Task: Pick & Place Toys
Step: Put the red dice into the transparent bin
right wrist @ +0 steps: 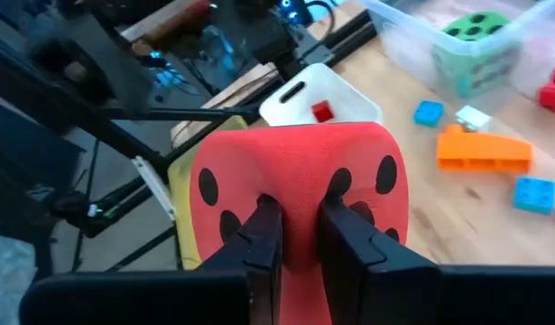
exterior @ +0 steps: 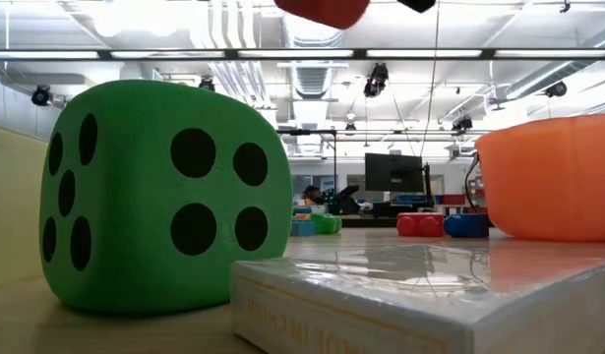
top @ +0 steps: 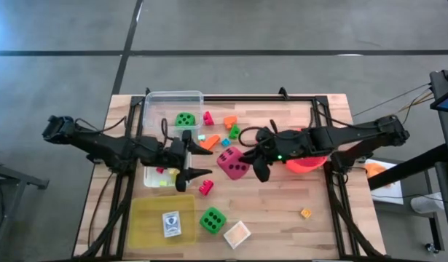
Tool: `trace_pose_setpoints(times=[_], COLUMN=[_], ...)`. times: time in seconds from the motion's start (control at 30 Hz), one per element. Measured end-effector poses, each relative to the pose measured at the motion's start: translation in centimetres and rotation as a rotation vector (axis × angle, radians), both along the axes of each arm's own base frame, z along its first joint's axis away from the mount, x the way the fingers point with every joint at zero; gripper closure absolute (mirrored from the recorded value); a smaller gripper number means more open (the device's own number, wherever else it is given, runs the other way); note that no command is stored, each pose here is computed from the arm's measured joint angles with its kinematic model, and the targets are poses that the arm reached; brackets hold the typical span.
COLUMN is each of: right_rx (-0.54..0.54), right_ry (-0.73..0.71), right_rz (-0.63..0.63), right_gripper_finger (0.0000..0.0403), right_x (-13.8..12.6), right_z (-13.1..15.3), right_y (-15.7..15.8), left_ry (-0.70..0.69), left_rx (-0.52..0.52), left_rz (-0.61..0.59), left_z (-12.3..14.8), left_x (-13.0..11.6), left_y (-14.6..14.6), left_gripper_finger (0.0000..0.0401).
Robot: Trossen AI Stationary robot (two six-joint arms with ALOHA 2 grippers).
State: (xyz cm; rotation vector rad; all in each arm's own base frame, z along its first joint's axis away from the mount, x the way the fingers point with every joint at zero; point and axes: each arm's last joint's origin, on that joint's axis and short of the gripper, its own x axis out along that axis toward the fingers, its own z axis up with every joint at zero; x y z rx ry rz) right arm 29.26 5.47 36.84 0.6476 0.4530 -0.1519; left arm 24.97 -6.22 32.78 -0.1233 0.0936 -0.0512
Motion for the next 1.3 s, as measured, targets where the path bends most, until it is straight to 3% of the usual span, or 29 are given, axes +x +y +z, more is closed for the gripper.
trace_pose_setpoints(times=[0.17,0.23,0.5,0.8,1.0,1.13,1.3], right_rx=[0.027,0.037,0.067,0.119,0.135,0.144,0.153], right_ry=[-0.017,-0.009,-0.014,-0.032,-0.055,-0.054,-0.059], right_rz=[0.027,0.034,0.043,0.040,0.057,0.064,0.067], right_gripper_finger=[0.0364,0.0364,0.0365,0.0367,0.0367,0.0369,0.0369], right_x=[1.4,1.8,3.2,4.2,4.6,4.7,4.7], right_z=[1.0,1.0,1.3,1.1,1.2,1.1,1.1], right_y=[-0.3,-0.5,-0.7,-0.6,-0.6,-0.7,-0.8], left_ry=[0.054,0.061,0.080,0.071,0.064,0.064,0.062], left_rx=[0.089,0.148,0.278,0.402,0.407,0.407,0.379], left_rz=[-0.008,-0.016,-0.031,-0.002,0.006,0.007,0.010], left_z=[-1.0,-1.2,-1.5,-1.5,-1.4,-1.4,-1.3], left_x=[0.6,0.7,0.8,0.8,0.7,0.8,0.8], left_y=[-0.2,-0.2,-0.3,-0.2,-0.1,-0.1,-0.1], left_gripper_finger=[0.0019,0.0006,0.0042,0.0046,0.0049,0.0083,0.0186])
